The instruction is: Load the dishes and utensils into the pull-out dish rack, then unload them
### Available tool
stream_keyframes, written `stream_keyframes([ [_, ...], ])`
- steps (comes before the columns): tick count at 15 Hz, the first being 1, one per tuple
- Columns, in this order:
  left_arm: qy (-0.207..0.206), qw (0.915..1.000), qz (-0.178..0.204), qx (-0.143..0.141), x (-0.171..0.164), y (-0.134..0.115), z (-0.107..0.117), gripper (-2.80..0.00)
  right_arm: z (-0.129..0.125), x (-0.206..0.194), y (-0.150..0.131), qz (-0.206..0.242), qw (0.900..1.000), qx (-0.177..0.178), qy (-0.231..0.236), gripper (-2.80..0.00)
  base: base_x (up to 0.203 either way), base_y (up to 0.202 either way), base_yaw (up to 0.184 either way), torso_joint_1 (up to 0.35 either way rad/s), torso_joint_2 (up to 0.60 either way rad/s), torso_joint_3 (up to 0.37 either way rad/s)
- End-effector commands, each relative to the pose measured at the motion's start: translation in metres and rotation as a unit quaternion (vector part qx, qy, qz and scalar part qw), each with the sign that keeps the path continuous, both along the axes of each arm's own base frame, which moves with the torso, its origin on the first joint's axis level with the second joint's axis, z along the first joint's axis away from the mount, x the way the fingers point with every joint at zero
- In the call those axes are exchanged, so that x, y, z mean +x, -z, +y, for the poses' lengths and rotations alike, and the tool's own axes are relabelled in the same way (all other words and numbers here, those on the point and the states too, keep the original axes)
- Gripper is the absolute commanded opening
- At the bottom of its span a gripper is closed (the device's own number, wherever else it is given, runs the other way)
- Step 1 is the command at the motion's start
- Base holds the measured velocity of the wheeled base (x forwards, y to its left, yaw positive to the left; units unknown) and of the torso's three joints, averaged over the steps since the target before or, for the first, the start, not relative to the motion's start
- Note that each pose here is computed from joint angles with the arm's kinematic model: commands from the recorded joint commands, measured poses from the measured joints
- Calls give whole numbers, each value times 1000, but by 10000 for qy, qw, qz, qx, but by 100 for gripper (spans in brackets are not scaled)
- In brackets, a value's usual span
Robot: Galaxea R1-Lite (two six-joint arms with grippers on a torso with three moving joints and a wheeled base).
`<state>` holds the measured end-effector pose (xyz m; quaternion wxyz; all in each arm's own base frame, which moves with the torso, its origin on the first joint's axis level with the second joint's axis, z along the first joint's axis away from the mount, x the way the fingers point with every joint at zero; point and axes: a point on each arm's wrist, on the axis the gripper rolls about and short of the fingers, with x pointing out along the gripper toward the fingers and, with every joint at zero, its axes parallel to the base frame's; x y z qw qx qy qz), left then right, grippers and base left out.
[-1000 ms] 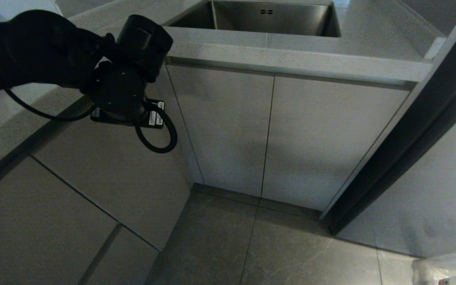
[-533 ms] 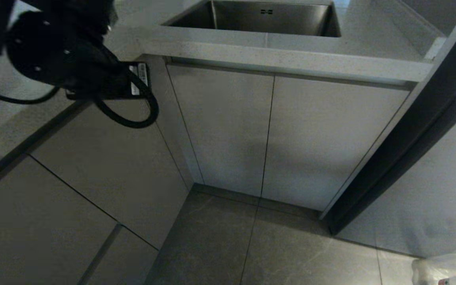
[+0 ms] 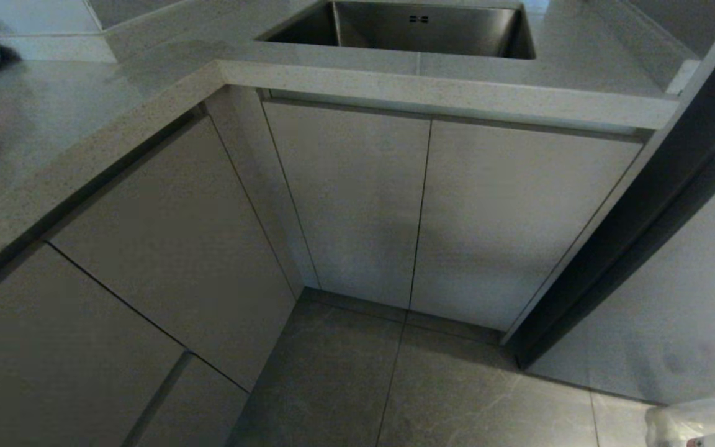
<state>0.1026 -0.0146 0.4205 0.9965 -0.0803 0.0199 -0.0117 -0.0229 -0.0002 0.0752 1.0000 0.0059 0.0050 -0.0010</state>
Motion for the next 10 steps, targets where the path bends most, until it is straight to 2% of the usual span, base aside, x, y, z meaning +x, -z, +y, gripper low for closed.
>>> stream_keyframes([
  [1,-89,9983,-495,305,-71,22,14,-280,0,0,0,3,10000,2,5,-280,0,0,0,0,0,0],
  [5,-219,9937,-885,658,-137,92,15,-280,0,0,0,3,10000,2,2,-280,0,0,0,0,0,0],
  [9,-356,9851,-1191,1186,-166,167,14,-280,0,0,0,3,10000,2,-2,-280,0,0,0,0,0,0],
  [10,-442,9857,-1051,1240,-163,186,13,-280,0,0,0,3,10000,2,6,-280,0,0,0,0,0,0],
])
